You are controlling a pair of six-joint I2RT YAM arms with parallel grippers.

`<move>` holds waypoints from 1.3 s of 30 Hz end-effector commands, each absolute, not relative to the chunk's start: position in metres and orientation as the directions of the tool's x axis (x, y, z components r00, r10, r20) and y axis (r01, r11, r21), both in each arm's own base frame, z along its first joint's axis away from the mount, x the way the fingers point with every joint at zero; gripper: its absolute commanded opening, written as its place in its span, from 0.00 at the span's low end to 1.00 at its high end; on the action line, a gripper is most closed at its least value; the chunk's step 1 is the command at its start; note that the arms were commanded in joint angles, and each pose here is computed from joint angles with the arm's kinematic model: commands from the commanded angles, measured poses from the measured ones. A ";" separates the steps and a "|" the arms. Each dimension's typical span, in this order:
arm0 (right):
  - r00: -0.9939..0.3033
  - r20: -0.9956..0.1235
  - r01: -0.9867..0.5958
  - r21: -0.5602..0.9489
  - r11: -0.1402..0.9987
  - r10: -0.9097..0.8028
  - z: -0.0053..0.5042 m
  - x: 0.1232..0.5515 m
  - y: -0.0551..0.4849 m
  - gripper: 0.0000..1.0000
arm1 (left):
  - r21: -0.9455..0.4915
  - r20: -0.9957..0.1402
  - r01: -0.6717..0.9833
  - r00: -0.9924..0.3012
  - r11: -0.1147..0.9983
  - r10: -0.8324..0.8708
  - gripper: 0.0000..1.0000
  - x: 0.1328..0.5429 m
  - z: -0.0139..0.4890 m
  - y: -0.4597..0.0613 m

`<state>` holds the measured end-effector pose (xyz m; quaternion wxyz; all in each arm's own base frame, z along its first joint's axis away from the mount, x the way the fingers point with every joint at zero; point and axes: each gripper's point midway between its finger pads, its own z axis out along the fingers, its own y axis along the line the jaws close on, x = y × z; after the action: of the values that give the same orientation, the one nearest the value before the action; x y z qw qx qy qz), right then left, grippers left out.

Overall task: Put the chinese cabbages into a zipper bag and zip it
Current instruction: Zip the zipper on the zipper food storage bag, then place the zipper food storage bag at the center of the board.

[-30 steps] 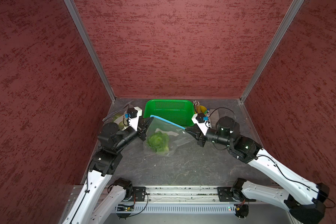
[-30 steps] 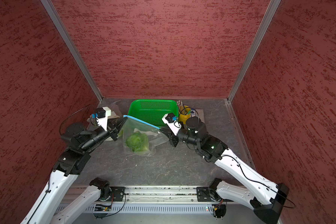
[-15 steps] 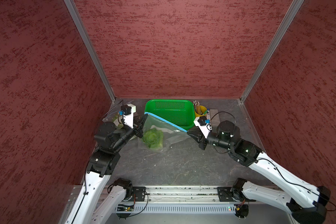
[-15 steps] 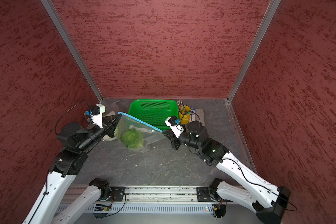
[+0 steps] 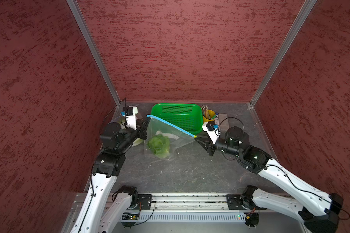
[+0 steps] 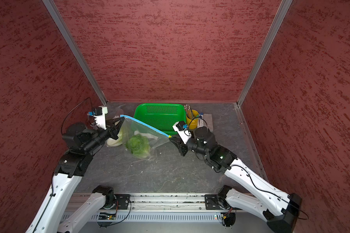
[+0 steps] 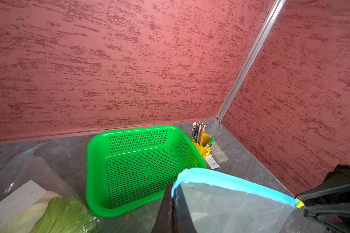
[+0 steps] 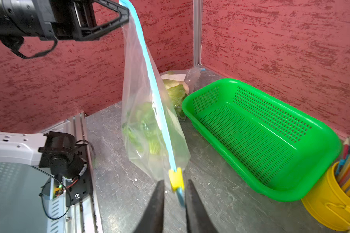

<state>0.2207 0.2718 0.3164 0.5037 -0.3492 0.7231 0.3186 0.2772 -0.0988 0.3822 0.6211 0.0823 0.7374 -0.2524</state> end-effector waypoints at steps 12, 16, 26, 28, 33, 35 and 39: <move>-0.260 -0.962 -0.671 0.241 0.701 0.082 0.389 0.261 0.258 0.63 | -0.371 -0.928 0.441 -0.145 0.817 -0.343 0.00 0.270 0.425 -0.102; -0.325 -0.929 -0.527 0.334 0.781 0.178 0.379 0.283 0.240 0.67 | -0.447 -0.894 0.442 -0.235 0.778 -0.380 0.00 0.271 0.381 -0.147; -0.392 -0.846 -0.253 0.478 0.842 0.362 0.331 0.305 0.184 0.68 | -0.536 -0.839 0.569 -0.437 0.623 -0.323 0.00 0.211 0.270 -0.320; -0.382 -0.830 -0.190 0.501 0.845 0.406 0.324 0.308 0.168 0.71 | -0.561 -0.822 0.592 -0.483 0.579 -0.302 0.00 0.202 0.257 -0.348; -0.371 -0.808 -0.071 0.517 0.853 0.458 0.297 0.312 0.135 0.76 | -0.591 -0.788 0.596 -0.570 0.544 -0.232 0.00 0.194 0.227 -0.398; -0.384 -0.794 -0.035 0.522 0.852 0.471 0.284 0.314 0.128 0.77 | -0.589 -0.786 0.606 -0.584 0.534 -0.205 0.00 0.189 0.214 -0.413; -0.404 -0.772 0.007 0.533 0.846 0.490 0.260 0.317 0.121 0.79 | -0.528 -0.815 0.631 -0.565 0.568 -0.130 0.27 0.178 0.193 -0.434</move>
<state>0.3142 0.1284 0.2661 0.5239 0.1270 0.8104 0.2293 0.1833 -0.4203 0.1810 0.4257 0.1605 0.7846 -0.4212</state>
